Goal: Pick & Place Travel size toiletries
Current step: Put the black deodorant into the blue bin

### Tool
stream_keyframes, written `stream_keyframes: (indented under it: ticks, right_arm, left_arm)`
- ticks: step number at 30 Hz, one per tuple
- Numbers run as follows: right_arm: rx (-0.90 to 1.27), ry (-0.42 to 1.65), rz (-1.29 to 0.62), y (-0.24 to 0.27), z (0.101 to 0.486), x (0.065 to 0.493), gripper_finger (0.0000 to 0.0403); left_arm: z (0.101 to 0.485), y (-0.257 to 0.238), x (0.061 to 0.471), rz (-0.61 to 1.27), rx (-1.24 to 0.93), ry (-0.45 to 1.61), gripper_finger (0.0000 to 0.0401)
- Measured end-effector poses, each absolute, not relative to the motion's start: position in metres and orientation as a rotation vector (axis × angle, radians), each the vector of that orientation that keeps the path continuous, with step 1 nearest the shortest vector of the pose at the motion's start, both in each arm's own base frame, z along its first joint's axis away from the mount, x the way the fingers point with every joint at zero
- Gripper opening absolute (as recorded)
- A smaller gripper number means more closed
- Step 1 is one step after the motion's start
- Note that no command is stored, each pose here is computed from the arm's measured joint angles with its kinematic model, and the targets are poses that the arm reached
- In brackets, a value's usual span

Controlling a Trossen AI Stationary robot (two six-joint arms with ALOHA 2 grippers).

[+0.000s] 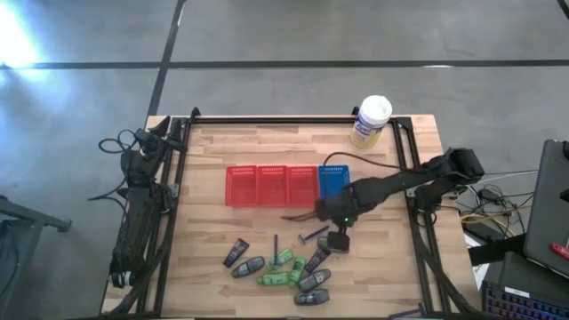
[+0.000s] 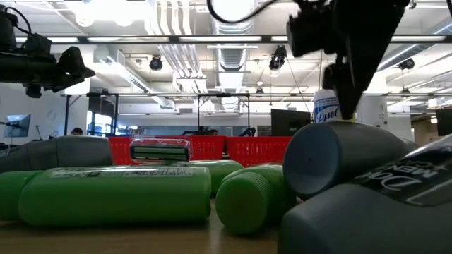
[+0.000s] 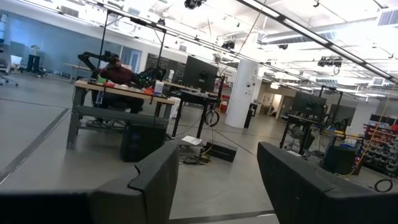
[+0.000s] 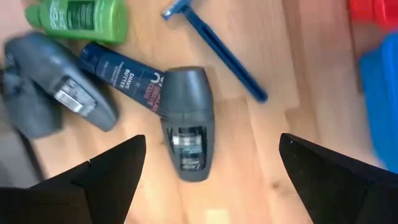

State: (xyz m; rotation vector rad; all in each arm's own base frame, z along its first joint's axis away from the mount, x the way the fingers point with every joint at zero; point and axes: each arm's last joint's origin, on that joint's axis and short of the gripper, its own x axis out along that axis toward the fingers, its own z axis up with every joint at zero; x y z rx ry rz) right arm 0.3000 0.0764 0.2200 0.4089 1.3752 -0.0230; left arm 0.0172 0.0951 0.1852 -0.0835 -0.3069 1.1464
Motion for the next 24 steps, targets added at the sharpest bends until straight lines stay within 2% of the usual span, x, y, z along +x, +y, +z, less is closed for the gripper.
stream_keyframes:
  ticks: [4, 8, 11, 24]
  right_arm:
    - [0.253, 1.380, 0.026, 0.097, 0.213, 0.306, 0.0364]
    - [0.210, 1.431, 0.047, 0.114, 0.198, 0.306, 0.0364]
    - [0.199, 1.451, -0.005, 0.119, 0.186, 0.308, 0.0364]
    - [0.357, 1.391, -0.167, 0.127, 0.155, 0.309, 0.0364]
  left_arm:
    - [0.185, 0.095, 0.017, 1.147, -0.084, -0.306, 0.0222]
    - [0.185, 0.095, 0.017, 1.147, -0.084, -0.306, 0.0222]
    - [0.185, 0.095, 0.017, 1.147, -0.084, -0.306, 0.0222]
    - [0.185, 0.095, 0.017, 1.147, -0.084, -0.306, 0.0222]
